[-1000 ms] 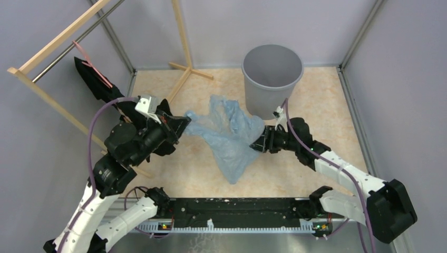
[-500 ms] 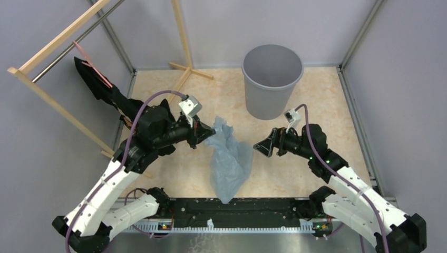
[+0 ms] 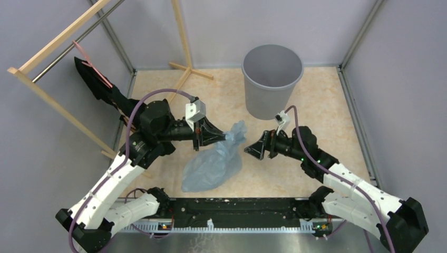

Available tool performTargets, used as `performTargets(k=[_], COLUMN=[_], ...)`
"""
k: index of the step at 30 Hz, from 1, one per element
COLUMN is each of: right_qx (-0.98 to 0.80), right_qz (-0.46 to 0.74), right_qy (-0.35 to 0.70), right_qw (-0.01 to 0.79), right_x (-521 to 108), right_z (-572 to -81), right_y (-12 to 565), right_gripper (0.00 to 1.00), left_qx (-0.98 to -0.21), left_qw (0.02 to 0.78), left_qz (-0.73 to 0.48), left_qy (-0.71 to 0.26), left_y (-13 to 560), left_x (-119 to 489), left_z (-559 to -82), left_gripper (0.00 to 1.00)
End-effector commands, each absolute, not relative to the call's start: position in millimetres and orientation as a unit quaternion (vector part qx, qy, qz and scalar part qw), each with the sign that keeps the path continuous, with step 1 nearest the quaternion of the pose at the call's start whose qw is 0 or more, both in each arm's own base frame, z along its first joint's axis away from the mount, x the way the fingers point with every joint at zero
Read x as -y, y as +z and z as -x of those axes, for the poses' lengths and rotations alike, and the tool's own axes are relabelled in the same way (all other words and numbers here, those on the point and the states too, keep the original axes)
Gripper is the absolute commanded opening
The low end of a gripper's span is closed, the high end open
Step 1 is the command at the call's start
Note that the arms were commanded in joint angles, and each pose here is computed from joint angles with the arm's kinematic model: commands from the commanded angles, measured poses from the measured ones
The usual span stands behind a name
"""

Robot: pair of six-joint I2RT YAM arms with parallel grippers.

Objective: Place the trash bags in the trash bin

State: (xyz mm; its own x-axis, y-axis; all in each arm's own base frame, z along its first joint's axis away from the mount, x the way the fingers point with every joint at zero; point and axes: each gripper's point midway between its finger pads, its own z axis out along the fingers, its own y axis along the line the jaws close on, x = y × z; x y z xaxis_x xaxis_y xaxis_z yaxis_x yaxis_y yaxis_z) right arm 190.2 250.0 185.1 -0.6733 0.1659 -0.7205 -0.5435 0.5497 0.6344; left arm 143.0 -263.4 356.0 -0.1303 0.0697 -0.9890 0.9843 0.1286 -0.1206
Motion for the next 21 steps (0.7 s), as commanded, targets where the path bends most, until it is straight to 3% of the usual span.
performTargets(k=[1,7,13,16,21], right_qx=[-0.772,-0.740,-0.785,-0.796,-0.819], right_qz=[0.041,-0.058,-0.076,-0.064,-0.050], right_qy=[0.467,0.524,0.459,0.442,0.370], right_qw=[0.430,0.416,0.408,0.409,0.435], right_x=[-249,-248,-244,-246,-234], right_z=[-210,-213,-224,-228,-245], right_y=[197,186,151,142,134], right_gripper=[0.91,0.88,0.85,0.65,0.20], left_qx=[-0.518,-0.524,-0.544,-0.563,-0.625], left_qw=[0.470,0.455,0.458,0.460,0.491], left_qz=[-0.496,-0.482,-0.460,-0.442,-0.383], left_qy=[-0.515,-0.535,-0.531,-0.526,-0.471], left_y=[365,351,337,332,319], left_x=[277,284,284,283,273], left_z=[-135,-138,-145,-150,-179], left_gripper=[0.00,0.00,0.00,0.00,0.00])
